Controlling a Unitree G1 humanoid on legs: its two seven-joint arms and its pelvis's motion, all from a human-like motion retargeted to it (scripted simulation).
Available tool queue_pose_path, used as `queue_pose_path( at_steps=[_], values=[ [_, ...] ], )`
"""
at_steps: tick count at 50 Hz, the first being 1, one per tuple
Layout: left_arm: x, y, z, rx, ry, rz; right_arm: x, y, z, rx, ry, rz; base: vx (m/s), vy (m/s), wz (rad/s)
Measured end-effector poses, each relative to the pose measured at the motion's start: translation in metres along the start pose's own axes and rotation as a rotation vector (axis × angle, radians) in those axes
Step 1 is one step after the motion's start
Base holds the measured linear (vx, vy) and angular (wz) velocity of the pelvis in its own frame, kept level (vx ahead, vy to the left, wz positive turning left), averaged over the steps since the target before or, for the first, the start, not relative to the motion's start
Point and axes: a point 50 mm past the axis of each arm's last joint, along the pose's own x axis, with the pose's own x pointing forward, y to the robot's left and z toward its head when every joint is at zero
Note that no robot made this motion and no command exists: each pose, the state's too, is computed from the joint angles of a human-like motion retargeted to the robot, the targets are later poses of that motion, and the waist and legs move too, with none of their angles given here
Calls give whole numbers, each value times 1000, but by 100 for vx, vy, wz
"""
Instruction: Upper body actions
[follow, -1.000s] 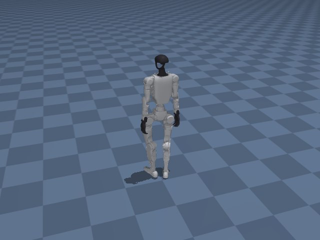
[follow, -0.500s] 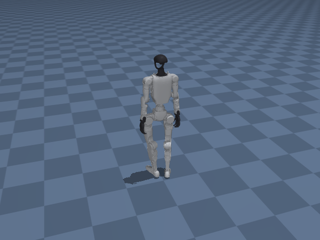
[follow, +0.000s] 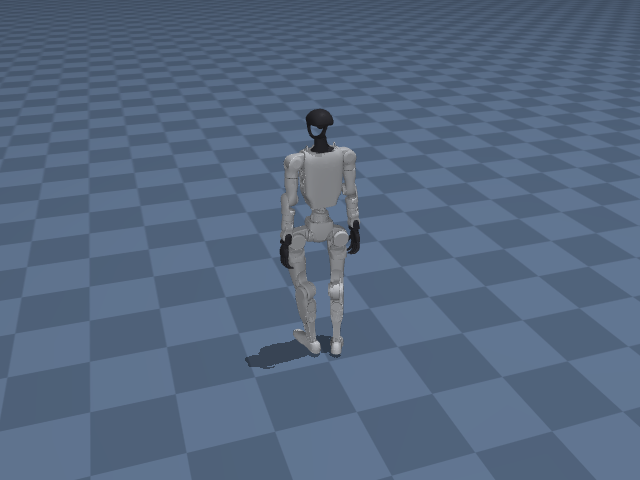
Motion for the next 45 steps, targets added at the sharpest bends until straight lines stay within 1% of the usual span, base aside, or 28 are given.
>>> queue_pose_path(
  at_steps=[45],
  values=[
    [0,3,8,12,-27,7,0,1,-2,28,-9,17,0,0,0]
  ],
)
